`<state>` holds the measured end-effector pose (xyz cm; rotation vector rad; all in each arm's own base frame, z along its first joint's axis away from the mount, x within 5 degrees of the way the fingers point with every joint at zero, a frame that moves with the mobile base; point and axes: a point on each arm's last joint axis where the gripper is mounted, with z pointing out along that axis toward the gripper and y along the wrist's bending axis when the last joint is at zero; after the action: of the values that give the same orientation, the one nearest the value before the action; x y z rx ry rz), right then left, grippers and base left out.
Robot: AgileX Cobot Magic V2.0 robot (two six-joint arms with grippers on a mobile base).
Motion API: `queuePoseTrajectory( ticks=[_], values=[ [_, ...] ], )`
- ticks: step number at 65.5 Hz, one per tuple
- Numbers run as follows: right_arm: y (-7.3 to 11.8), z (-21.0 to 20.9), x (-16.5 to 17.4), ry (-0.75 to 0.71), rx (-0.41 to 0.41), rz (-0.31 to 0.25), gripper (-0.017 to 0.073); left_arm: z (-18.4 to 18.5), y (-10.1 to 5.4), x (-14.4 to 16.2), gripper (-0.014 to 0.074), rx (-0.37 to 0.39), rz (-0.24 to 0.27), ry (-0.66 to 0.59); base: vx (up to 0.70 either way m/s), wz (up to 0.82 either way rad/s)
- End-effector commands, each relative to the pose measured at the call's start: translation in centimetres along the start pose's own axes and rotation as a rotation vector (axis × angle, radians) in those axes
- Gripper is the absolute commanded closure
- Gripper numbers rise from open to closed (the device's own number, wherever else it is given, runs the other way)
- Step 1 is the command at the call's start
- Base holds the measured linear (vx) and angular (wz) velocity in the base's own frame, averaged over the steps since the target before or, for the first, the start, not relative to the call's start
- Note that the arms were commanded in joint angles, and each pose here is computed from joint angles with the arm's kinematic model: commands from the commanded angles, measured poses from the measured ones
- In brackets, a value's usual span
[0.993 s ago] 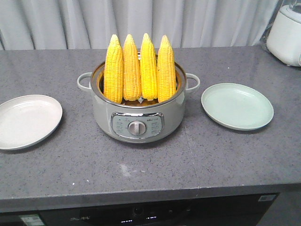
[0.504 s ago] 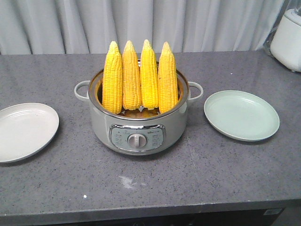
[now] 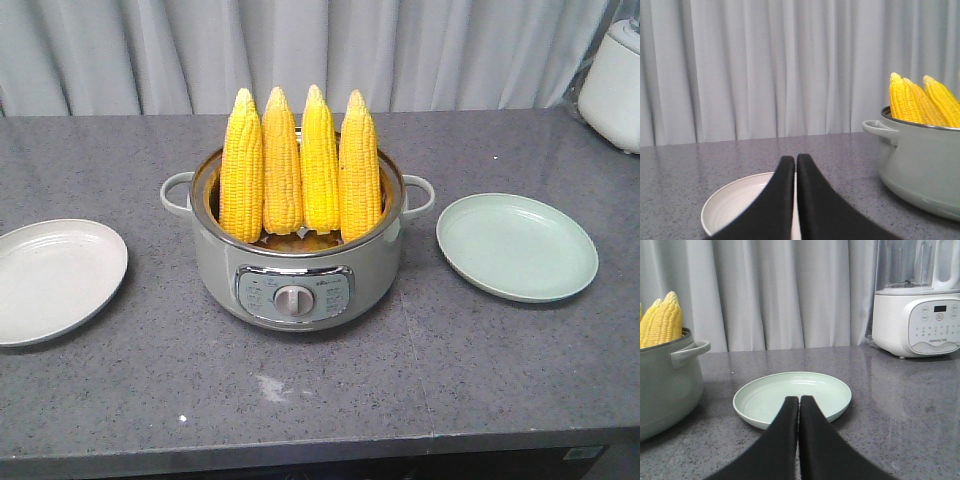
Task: Distribute corn equally
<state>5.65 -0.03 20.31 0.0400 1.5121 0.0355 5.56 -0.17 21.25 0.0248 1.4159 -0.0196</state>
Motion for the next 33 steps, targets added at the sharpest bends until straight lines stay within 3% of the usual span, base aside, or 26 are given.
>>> queuePoseTrajectory(
  ticks=[1, 33],
  values=[
    [0.04, -0.02, -0.42, -0.069, -0.003, -0.003, 0.057, -0.16, 0.0, -0.32, 0.06, 0.0, -0.012, -0.08, 0.01, 0.03],
    [0.04, -0.02, -0.42, -0.069, -0.003, -0.003, 0.057, -0.16, 0.0, -0.32, 0.06, 0.0, -0.012, -0.08, 0.01, 0.04]
  ],
)
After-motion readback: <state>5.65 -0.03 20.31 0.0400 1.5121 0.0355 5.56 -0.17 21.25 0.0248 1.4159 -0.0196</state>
